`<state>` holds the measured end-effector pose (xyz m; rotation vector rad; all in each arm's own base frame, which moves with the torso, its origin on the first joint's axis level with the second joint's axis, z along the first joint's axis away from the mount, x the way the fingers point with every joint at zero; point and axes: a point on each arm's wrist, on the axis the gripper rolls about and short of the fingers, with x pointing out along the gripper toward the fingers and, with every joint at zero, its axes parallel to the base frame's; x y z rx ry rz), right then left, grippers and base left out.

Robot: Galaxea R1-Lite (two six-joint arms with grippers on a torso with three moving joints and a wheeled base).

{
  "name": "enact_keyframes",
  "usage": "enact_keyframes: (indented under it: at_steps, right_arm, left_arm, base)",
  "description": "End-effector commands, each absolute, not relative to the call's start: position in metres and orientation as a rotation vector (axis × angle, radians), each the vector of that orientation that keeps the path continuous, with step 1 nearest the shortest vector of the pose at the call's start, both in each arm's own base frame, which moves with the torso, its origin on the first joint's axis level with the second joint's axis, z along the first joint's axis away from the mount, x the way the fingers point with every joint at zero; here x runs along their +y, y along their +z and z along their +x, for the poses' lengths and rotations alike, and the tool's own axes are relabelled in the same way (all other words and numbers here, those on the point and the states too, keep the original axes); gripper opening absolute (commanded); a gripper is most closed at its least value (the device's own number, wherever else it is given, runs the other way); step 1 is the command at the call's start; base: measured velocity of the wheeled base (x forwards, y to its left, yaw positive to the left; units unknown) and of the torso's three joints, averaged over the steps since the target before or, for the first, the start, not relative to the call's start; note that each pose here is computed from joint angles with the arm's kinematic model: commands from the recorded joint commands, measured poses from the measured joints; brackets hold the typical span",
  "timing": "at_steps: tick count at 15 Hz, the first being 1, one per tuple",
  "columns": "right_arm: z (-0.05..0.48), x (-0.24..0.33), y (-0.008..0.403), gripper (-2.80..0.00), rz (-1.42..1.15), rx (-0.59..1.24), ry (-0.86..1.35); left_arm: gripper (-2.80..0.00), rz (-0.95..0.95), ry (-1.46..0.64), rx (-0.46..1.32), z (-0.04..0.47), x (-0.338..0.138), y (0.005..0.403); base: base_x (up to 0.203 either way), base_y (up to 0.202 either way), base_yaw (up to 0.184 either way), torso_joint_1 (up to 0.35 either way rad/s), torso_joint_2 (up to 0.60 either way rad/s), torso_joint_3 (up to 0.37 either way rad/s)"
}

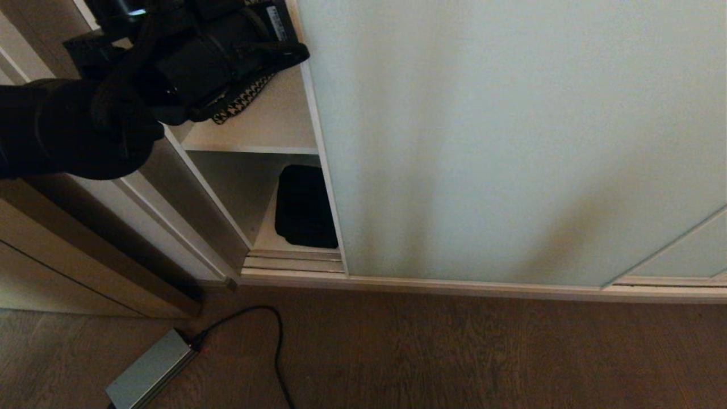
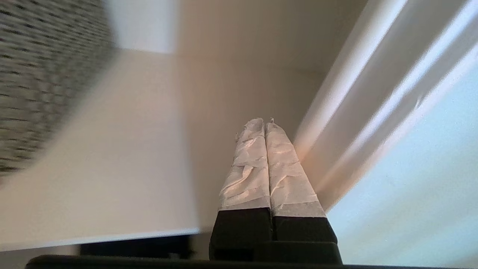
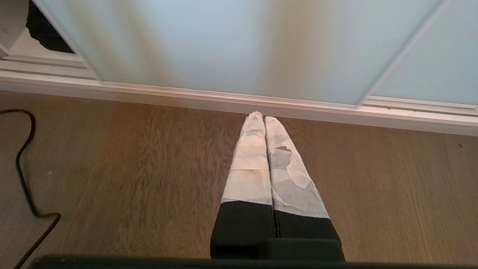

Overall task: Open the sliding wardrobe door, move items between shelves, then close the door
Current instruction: Open the door

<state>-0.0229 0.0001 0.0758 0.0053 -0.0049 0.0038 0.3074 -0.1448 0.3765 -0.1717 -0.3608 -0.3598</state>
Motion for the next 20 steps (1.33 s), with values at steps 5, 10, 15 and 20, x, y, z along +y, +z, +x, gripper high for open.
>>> enact_keyframes:
  at_steps: [5, 10, 15, 20]
  right_arm:
    - [-0.023, 0.0, 0.076, -2.8, 0.006, -0.007, 0.005]
    - [-0.023, 0.0, 0.076, -2.8, 0.005, -0.007, 0.006]
    - [-0.023, 0.0, 0.076, -2.8, 0.006, -0.007, 0.006]
    - [-0.023, 0.0, 0.076, -2.8, 0.005, -0.008, 0.005]
  left_arm:
    - [-2.8, -0.198, -0.45, -0.298, 0.298, -0.205, 0.356]
    - [-2.8, -0.169, -0.317, -0.383, 0.286, -0.157, 0.389]
    - [-2.8, 0.025, -0.004, -0.308, 0.231, -0.08, 0.37]
    - [-2.8, 0.073, 0.195, -0.234, 0.115, -0.022, 0.304]
  base:
    - [0.0, 0.0, 0.0, 0.0, 0.0, 0.0]
    - [0.0, 0.0, 0.0, 0.0, 0.0, 0.0]
    - [0.0, 0.0, 0.0, 0.0, 0.0, 0.0]
    - [0.0, 0.0, 0.0, 0.0, 0.0, 0.0]
